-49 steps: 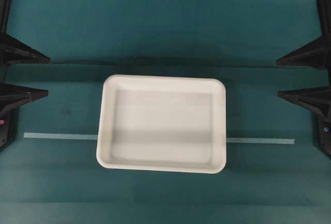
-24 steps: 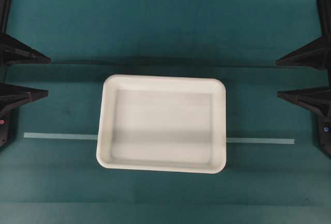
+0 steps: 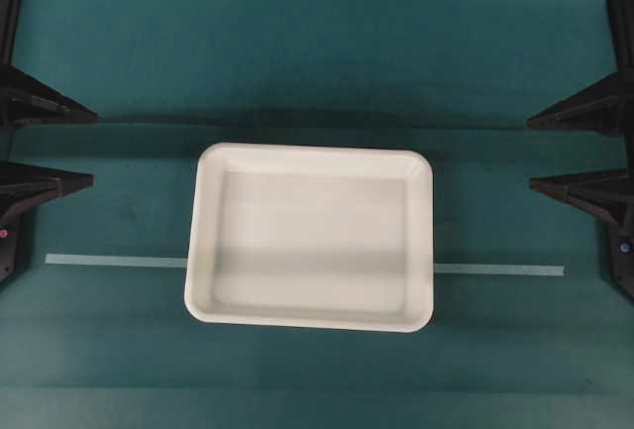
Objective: Lift the white case with both hands.
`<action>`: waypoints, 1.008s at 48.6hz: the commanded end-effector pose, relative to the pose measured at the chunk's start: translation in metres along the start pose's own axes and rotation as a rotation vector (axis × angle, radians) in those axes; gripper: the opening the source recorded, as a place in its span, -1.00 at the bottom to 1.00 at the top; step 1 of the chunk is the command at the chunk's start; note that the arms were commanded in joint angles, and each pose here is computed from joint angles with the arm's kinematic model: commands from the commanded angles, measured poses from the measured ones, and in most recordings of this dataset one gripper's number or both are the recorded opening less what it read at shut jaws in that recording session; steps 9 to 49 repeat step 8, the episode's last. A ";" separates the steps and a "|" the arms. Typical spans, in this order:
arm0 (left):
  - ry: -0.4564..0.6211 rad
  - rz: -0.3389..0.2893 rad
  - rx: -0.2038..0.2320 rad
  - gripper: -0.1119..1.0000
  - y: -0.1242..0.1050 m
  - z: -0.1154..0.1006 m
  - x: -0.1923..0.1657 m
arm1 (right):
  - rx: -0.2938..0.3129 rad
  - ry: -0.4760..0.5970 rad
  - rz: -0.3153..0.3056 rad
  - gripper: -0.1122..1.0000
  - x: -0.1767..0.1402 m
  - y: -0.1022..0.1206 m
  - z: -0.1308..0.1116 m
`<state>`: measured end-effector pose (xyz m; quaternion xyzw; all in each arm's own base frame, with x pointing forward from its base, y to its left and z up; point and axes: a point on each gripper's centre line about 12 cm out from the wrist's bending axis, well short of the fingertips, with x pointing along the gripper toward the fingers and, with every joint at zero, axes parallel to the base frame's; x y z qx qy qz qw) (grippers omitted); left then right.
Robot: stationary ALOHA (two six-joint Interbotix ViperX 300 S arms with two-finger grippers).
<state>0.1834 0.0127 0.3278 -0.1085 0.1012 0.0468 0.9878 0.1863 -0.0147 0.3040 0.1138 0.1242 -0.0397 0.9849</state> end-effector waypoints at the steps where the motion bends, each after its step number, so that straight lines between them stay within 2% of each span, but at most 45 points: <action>1: 0.000 -0.001 0.000 0.85 -0.001 0.002 0.003 | 0.002 -0.006 0.002 0.80 0.001 0.001 0.003; 49: 0.000 -0.001 0.003 0.85 -0.001 0.002 0.003 | 0.004 -0.011 0.002 0.80 -0.001 0.001 0.003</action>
